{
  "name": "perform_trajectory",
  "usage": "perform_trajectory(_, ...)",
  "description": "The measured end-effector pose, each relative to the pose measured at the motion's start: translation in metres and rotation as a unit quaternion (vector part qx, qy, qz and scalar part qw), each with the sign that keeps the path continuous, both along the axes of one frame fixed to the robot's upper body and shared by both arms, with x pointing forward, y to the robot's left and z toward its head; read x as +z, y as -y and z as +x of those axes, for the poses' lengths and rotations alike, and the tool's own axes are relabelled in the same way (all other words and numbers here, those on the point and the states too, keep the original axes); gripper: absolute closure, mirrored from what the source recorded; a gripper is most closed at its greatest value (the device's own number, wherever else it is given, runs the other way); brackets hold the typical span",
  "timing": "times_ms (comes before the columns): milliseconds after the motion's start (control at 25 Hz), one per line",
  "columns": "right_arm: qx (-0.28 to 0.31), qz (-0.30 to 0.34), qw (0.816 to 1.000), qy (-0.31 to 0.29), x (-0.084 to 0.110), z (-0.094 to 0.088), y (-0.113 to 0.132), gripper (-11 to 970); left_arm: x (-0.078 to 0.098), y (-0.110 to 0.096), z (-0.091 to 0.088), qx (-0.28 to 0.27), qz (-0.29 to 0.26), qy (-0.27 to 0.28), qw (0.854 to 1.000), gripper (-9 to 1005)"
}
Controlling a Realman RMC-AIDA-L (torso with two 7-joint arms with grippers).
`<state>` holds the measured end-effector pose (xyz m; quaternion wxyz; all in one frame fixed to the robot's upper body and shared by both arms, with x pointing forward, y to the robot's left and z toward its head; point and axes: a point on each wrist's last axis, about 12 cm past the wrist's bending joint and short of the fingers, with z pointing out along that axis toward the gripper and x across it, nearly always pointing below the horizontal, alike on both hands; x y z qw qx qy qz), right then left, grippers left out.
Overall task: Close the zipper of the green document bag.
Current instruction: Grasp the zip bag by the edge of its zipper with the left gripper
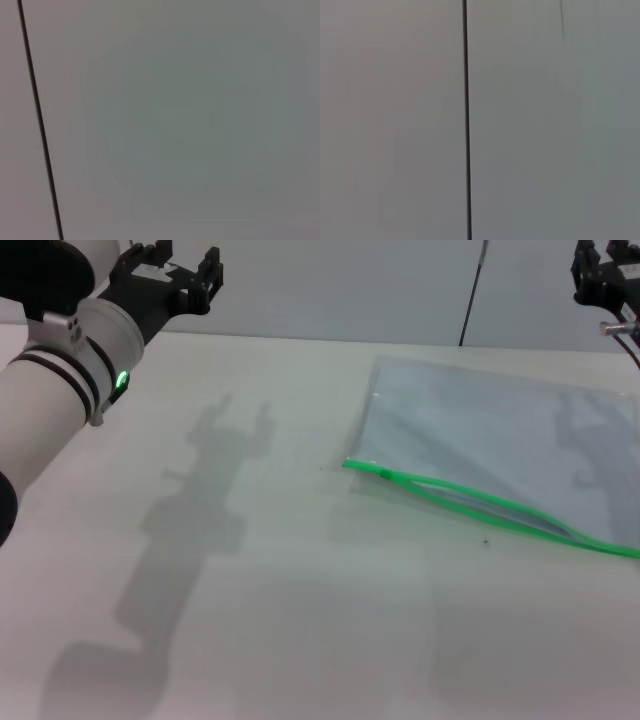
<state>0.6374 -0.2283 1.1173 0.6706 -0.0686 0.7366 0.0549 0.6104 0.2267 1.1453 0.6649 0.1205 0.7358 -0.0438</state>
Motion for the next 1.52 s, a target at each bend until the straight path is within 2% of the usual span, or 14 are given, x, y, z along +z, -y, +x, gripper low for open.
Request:
perform_trajectory(560, 0.0, -0.001, 1.0, -0.001, -0.001, 0.0, 0.0, 622, -0.001, 0.0, 0.001, -0.002, 0.001, -0.005, 1.0, 438)
perform_trajectory(800, 0.0, -0.004, 1.0, -0.004, -0.002, 0.001, 0.0, 623, -0.001, 0.015, 0.005, -0.047, 0.028, -0.052, 0.997, 438)
perform_trajectory(920, 0.0, -0.005, 1.0, -0.005, -0.003, 0.002, 0.0, 623, 0.001, 0.03, 0.01, -0.094, 0.076, -0.085, 0.989, 439)
perform_trajectory(1240, 0.004, -0.011, 1.0, -0.008, -0.003, 0.005, -0.003, 623, -0.005, 0.047, 0.008, -0.155, 0.161, -0.109, 0.969, 439)
perform_trajectory(1520, 0.004, -0.012, 1.0, -0.009, -0.004, 0.006, -0.003, 623, -0.007, 0.067, 0.004, -0.228, 0.232, -0.141, 0.935, 440)
